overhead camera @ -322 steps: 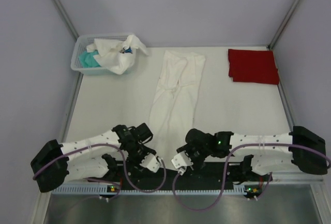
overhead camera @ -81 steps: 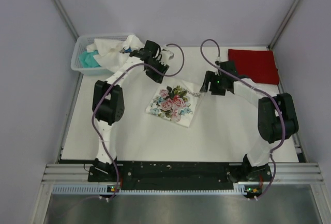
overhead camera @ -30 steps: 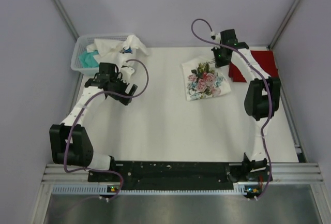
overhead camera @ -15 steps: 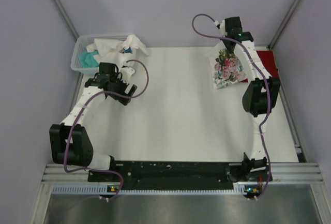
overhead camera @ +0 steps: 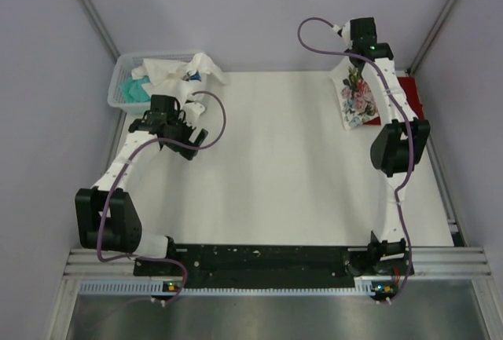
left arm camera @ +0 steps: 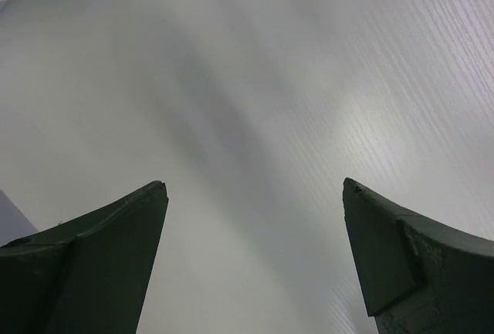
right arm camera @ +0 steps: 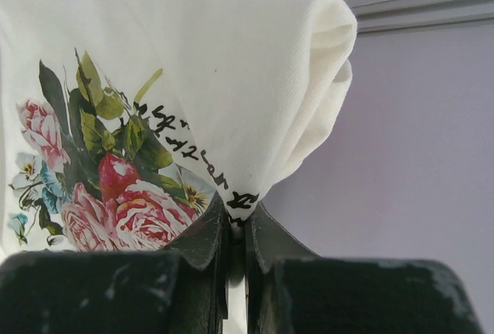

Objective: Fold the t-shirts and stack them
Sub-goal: Put the neatly folded tshirt into the corner of the board with the right arm

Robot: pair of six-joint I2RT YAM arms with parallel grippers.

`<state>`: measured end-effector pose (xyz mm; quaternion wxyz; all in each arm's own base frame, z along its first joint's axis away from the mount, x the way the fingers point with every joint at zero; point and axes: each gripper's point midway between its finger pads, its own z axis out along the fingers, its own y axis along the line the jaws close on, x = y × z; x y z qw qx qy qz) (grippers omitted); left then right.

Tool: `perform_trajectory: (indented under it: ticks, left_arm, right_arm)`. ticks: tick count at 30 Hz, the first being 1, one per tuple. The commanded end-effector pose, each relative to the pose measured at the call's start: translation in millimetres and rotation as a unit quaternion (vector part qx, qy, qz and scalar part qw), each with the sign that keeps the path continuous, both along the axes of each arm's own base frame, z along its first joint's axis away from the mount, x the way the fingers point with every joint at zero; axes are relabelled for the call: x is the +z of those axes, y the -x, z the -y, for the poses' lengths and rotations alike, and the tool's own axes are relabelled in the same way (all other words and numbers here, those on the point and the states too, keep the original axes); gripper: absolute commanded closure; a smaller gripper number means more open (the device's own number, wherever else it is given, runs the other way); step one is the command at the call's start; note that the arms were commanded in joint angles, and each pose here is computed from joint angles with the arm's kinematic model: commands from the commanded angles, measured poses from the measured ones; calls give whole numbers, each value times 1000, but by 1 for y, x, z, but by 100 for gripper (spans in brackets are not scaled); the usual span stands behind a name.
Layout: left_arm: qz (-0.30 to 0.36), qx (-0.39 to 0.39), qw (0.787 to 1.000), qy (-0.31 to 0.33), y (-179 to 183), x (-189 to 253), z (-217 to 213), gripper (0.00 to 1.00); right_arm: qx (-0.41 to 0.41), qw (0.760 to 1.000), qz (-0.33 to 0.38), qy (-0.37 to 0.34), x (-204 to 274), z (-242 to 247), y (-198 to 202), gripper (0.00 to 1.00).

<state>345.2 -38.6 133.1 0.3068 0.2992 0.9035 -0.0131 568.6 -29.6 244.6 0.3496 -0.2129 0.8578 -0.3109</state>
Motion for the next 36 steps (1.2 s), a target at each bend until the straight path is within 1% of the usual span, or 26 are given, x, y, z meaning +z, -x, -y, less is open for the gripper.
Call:
perform_trajectory:
  ticks: [1,6,9,13,15,19,20,23,24,26,27,29,31,33,36]
  left_arm:
    - [21,1,1000,-7,-8,8,-4,1]
    - [21,0,1000,-10,-9,9,-4,1]
    - [18,4,1000,-14,-10,7,-6,1]
    - [17,5,1000,-18,-11,5,-8,1]
    - [16,4,1000,-19,-10,4,-8,1]
    - [12,5,1000,-24,-11,2,-10,1]
    - [11,5,1000,-26,-10,1,-10,1]
    - [5,8,1000,-27,-11,-1,-11,1]
    - [5,7,1000,-28,-11,-1,-11,1]
    - [0,7,1000,-27,-9,-2,-11,1]
    - [-1,8,1000,-27,-9,-1,-11,1]
    - [-3,7,1000,-27,-7,-1,-11,1]
    - [-3,8,1000,-25,-7,1,-10,1]
    - [-3,8,1000,-22,-7,3,-9,1]
    - [1,9,1000,-11,-5,11,-6,1]
  right_arm:
    - [-18,995,93,19,71,19,-3,100]
    - [-27,992,122,33,87,31,-9,100]
    - [-24,990,138,29,94,31,-13,100]
    - [-28,991,126,29,76,39,-19,100]
    - [-39,992,117,25,63,51,-21,100]
    - [-52,991,122,-1,46,71,-32,100]
    - [-66,990,122,-1,40,88,-32,100]
    - [-98,987,126,8,21,113,-38,100]
    - [-122,984,131,15,16,126,-38,83]
    - [-174,972,156,27,15,157,-35,27]
    - [-200,964,171,28,18,172,-31,2]
    - [-219,954,204,22,38,187,-27,1]
    - [-204,951,229,30,67,184,-24,1]
    - [-184,948,259,20,103,169,-17,1]
    - [-136,950,281,-3,137,136,-9,1]
